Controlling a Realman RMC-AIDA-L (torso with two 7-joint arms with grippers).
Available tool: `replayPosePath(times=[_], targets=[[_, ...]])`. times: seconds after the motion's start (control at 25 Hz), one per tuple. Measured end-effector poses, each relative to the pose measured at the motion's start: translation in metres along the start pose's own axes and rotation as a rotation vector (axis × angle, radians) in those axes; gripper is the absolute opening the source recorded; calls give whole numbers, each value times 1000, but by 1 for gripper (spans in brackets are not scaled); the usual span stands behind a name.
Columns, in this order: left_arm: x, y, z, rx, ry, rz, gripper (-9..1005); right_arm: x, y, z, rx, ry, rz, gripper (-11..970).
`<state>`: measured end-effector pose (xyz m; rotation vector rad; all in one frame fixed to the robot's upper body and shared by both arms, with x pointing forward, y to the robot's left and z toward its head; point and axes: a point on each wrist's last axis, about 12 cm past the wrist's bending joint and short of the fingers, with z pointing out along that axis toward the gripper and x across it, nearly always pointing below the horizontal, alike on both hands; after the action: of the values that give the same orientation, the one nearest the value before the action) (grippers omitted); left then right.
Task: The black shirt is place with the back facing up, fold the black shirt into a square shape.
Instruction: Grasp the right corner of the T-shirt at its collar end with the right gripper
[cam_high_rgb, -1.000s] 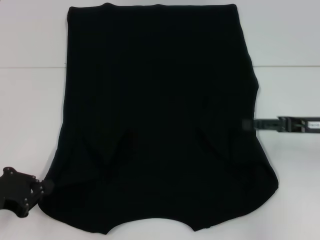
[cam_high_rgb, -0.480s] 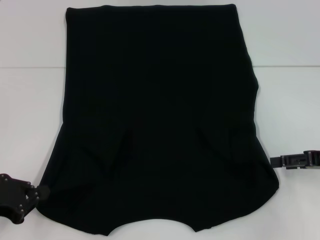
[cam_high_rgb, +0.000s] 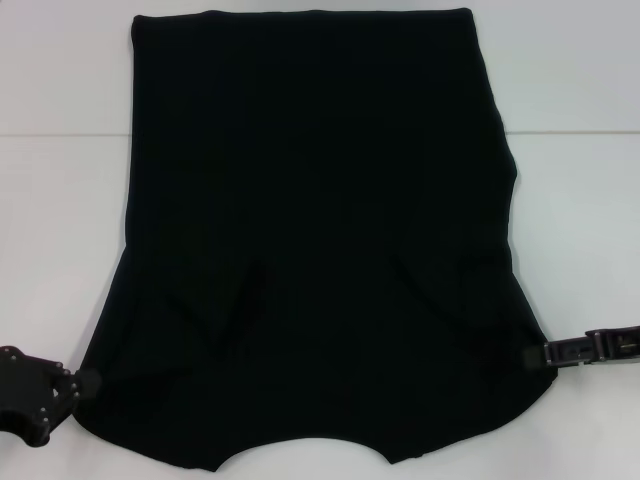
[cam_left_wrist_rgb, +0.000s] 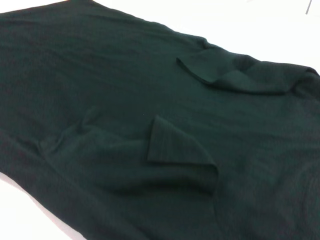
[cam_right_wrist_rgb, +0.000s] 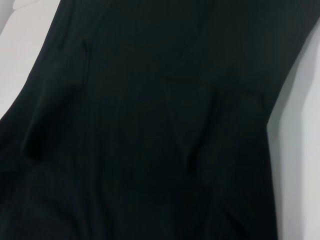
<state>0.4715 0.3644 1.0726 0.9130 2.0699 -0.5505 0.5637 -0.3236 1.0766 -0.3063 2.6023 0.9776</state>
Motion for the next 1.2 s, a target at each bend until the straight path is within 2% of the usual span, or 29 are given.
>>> replayPosePath(times=[0.68,0.88,1.2], targets=[[0,1,0,-2,3,6,2,-6,18,18,-40,42,-37,764],[0,1,0,-1,3,7,1,-7,18,18,-38,42,-40,547],[-2,1,1,2,1,10,1,-5,16,18,-25,50,-39,388]])
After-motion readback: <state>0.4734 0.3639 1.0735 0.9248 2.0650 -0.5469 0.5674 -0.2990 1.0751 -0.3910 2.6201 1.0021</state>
